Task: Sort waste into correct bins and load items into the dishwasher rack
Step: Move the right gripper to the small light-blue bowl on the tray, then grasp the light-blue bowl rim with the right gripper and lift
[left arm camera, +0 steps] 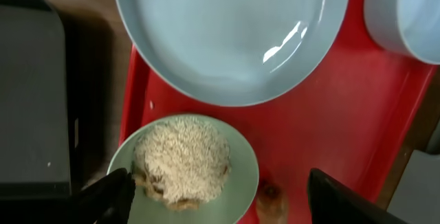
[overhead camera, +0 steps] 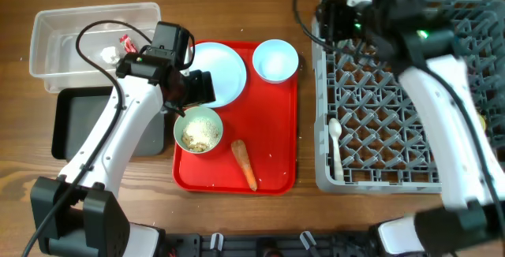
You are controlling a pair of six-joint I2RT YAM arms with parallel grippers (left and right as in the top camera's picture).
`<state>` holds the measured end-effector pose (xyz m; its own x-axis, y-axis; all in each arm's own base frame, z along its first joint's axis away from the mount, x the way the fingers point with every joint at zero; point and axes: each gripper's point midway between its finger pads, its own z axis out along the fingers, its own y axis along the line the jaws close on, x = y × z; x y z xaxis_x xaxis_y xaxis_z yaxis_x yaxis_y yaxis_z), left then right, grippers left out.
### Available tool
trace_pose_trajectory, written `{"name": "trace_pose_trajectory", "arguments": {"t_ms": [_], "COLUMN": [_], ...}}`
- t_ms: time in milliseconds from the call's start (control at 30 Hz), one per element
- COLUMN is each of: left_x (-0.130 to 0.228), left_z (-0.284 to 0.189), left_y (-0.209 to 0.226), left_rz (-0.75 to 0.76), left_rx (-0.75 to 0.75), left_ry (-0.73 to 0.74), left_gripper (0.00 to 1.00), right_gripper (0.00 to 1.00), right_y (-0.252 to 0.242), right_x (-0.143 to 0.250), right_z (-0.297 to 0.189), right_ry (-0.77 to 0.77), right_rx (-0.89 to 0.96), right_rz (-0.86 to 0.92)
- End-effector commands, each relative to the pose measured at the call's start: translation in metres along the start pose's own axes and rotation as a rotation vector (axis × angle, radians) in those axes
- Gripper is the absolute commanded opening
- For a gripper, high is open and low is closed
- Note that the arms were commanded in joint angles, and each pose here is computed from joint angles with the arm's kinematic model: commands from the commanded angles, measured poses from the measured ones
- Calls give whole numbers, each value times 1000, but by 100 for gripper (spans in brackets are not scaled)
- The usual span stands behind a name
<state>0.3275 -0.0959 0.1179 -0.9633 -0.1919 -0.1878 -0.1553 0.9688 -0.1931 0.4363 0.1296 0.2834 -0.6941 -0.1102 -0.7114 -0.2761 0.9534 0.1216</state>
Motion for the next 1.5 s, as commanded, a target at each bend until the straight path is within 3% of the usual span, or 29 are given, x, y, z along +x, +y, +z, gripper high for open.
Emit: {"name": "trace_pose_trajectory", "arguments": {"t_ms": [0,133,233,500,967,1167,1467], "left_x": [3,3,3,3,3,3,0], "left_z": [-6,-6,-6,-6,-6,-6,-6], "left_y": [3,3,3,3,3,3,2], "left_rz": [-18,-21,-21,-21,-21,-21,-20], "left_rx": [-11,-11,-11,-11,-11,-11,-5], "left_ry": [-1,0,0,0,0,0,-13], "left_gripper": [82,82,82,82,82,82,83], "right_gripper": [70,69,68,68,59,41,49], "right_y": [24,40,27,20,12,12,16], "right_x": [28,60,77,113,148,151,126], "right_z": [54,108,140,188,218,219,203], "right_ry": [144,252,290,373,453,464,399], "right_rx": [-53,-57,53,78,105,106,98], "right_rz": [-66,-98,-70,-41,-25,-25,-19]}}
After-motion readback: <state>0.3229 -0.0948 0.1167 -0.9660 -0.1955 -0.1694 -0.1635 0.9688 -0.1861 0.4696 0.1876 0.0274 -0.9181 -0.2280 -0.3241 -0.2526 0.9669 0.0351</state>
